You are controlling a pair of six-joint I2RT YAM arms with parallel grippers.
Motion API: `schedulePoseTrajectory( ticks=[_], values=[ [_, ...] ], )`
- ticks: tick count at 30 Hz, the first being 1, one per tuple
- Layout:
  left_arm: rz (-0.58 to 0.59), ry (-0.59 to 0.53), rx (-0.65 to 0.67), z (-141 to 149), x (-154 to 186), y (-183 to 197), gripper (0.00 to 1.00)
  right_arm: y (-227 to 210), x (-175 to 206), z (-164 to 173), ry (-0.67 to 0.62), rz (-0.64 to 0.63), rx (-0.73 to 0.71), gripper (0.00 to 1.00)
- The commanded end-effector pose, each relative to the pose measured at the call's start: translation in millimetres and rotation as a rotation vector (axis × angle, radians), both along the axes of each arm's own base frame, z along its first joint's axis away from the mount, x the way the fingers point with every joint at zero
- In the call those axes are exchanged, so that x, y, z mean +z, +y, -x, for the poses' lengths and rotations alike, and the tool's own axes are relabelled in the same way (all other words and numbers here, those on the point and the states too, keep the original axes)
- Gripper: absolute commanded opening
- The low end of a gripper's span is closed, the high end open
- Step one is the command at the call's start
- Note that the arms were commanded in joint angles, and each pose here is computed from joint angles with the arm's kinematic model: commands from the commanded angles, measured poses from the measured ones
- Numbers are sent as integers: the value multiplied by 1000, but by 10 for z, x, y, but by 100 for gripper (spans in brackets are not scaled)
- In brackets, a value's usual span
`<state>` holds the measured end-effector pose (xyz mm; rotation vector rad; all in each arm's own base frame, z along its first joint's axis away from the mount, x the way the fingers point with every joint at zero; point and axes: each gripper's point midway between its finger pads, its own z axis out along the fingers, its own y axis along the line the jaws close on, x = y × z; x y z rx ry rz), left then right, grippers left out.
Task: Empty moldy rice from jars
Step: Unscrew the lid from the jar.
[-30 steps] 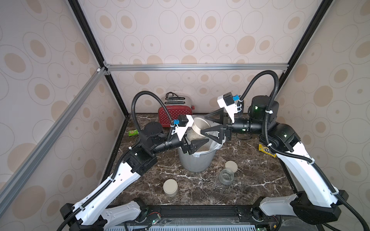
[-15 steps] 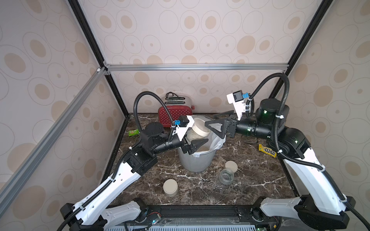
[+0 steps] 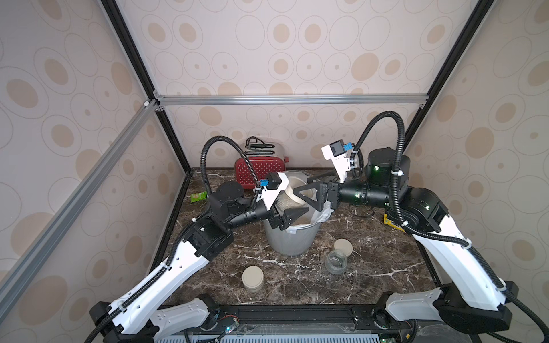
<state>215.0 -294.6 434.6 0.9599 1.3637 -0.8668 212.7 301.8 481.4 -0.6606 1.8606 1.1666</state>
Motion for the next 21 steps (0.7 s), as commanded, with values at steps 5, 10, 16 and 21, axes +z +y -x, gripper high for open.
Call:
schedulePoseTrajectory(
  ticks=[5, 10, 16, 21],
  values=[
    [59, -96, -4, 80, 288, 58, 43, 73, 13, 56, -1, 8, 30, 99],
    [60, -103, -2, 86, 301, 62, 42, 110, -37, 71, 5, 22, 49, 94],
    [62, -103, -2, 90, 313, 69, 42, 174, -88, 104, -5, 34, 99, 68],
    [71, -101, -18, 113, 349, 57, 43, 212, -68, 189, -114, 57, 192, 61]
  ],
)
